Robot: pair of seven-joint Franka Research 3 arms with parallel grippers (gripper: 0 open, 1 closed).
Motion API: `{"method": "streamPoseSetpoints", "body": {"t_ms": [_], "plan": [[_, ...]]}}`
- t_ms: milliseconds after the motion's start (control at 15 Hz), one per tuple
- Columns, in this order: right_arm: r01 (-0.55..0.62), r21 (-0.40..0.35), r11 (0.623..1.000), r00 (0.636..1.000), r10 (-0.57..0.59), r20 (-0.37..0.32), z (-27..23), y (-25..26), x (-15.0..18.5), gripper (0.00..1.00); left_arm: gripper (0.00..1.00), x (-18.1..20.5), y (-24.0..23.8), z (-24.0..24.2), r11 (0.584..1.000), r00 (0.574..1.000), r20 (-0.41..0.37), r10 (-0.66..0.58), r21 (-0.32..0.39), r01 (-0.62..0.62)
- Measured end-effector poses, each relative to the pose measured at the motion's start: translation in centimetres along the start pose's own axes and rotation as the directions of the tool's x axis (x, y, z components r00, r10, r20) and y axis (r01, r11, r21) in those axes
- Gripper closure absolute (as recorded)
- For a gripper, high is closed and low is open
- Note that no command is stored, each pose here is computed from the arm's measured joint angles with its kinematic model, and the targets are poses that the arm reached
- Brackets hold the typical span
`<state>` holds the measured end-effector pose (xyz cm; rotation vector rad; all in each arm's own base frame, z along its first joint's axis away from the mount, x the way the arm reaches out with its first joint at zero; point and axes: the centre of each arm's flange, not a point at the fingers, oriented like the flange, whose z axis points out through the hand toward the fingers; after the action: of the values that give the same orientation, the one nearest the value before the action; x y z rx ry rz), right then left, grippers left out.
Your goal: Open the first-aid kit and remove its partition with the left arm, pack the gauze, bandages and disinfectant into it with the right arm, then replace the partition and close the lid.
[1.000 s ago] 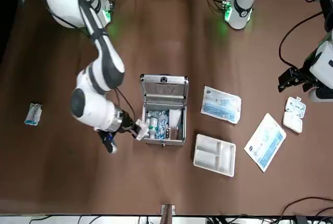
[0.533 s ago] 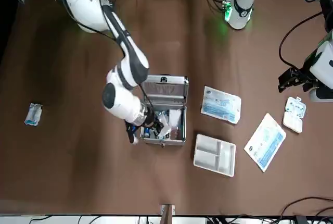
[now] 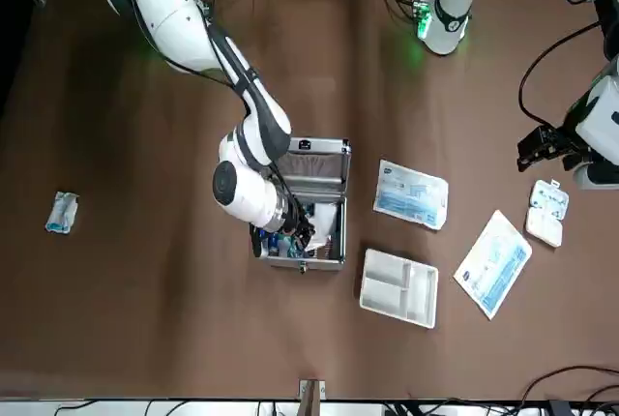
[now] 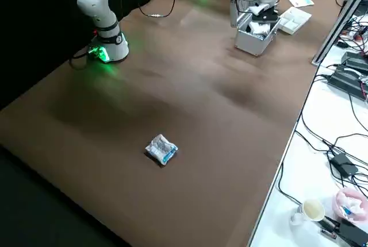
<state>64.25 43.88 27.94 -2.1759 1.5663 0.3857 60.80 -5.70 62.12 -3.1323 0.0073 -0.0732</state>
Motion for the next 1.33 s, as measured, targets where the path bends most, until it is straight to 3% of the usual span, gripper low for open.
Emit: {"method": "streamPoseSetpoints", "body": {"t_ms": [200,267,467,733,1000,1200,1333], "plan": [[0.000,0.000,1.000,1.000,0.000,0.001,0.0,0.0,-0.1,0.52,0.00,0.0,0.0,0.0,1.000,1.000,0.000,0.000,0.000,0.000],[0.000,0.002,1.000,1.000,0.000,0.001,-0.1,-0.1,0.0,0.34,0.00,0.0,0.0,0.0,1.000,1.000,0.000,0.000,0.000,0.000],[0.018,0.007,1.000,1.000,-0.018,-0.003,-1.2,-0.7,0.8,0.37,0.00,0.0,0.0,0.0,1.000,1.000,0.000,0.000,0.000,0.000],[0.096,-0.118,0.988,0.995,-0.095,0.008,-4.2,-1.2,5.1,0.38,0.00,0.0,0.1,0.0,1.000,1.000,0.000,0.001,0.000,-0.001],[0.253,-0.158,0.954,0.966,-0.258,-0.007,-12.4,-2.5,10.1,0.39,0.00,0.0,0.1,0.0,1.000,1.000,0.000,0.002,0.000,-0.002],[0.399,-0.175,0.900,0.916,-0.401,0.026,-20.6,-2.3,14.8,0.39,0.00,0.0,0.2,0.0,1.000,1.000,0.000,0.003,0.000,-0.003],[0.492,-0.225,0.841,0.868,-0.493,0.056,-25.3,-1.0,19.1,0.39,0.00,0.0,0.2,0.0,1.000,1.000,0.000,0.003,0.000,-0.003]]}}
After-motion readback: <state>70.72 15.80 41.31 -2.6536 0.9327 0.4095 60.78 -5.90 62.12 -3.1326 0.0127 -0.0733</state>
